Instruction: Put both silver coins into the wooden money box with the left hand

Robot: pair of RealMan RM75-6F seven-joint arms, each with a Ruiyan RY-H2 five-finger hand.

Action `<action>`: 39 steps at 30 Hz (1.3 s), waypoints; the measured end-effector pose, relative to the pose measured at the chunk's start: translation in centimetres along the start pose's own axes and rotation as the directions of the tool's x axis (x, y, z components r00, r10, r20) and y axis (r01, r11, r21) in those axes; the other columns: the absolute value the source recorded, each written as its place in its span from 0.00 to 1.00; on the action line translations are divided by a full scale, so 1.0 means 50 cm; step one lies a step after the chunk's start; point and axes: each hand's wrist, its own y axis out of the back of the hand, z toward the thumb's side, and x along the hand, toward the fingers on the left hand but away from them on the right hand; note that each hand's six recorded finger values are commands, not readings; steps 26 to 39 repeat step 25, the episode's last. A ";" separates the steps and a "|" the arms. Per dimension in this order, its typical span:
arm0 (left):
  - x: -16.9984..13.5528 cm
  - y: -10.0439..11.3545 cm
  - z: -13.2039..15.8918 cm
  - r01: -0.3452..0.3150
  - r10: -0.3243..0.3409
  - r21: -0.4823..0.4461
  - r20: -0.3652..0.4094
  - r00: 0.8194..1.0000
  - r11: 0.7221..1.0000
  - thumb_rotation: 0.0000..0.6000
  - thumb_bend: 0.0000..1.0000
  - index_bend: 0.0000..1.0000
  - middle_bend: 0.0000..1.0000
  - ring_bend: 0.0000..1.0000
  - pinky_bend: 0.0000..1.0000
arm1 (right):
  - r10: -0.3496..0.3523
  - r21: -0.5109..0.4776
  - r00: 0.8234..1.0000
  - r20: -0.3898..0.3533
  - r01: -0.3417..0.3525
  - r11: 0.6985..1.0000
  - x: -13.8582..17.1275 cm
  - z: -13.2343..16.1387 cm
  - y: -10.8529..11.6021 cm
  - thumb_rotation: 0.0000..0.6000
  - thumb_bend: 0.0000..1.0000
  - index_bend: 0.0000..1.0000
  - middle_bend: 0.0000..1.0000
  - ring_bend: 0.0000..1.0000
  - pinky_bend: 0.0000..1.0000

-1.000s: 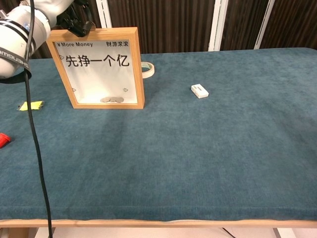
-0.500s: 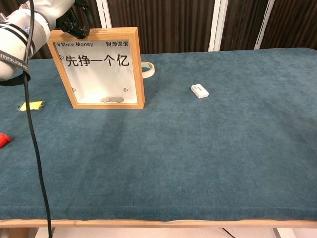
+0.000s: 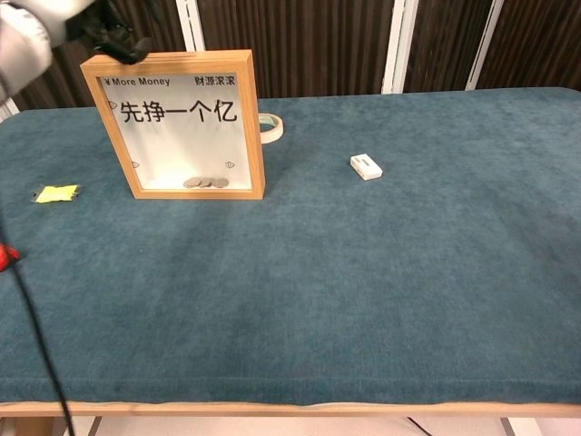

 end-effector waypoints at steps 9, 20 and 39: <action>-0.293 0.033 -0.159 0.138 -0.139 0.022 0.007 0.990 0.990 1.00 0.42 0.09 0.09 0.01 0.02 | 0.028 0.046 0.999 -0.031 -0.026 0.999 -0.001 0.027 -0.025 1.00 0.10 0.00 0.00 0.00 0.00; -0.555 0.066 -0.329 0.168 -0.159 0.062 -0.127 0.979 0.984 1.00 0.42 0.03 0.00 0.00 0.00 | 0.062 0.137 0.994 -0.088 -0.049 0.989 0.003 0.083 -0.077 1.00 0.10 0.00 0.00 0.00 0.00; -0.565 0.067 -0.334 0.182 -0.173 0.052 -0.143 0.974 0.982 1.00 0.42 0.02 0.00 0.00 0.00 | 0.064 0.140 0.992 -0.105 -0.049 0.989 0.008 0.094 -0.083 1.00 0.10 0.00 0.00 0.00 0.00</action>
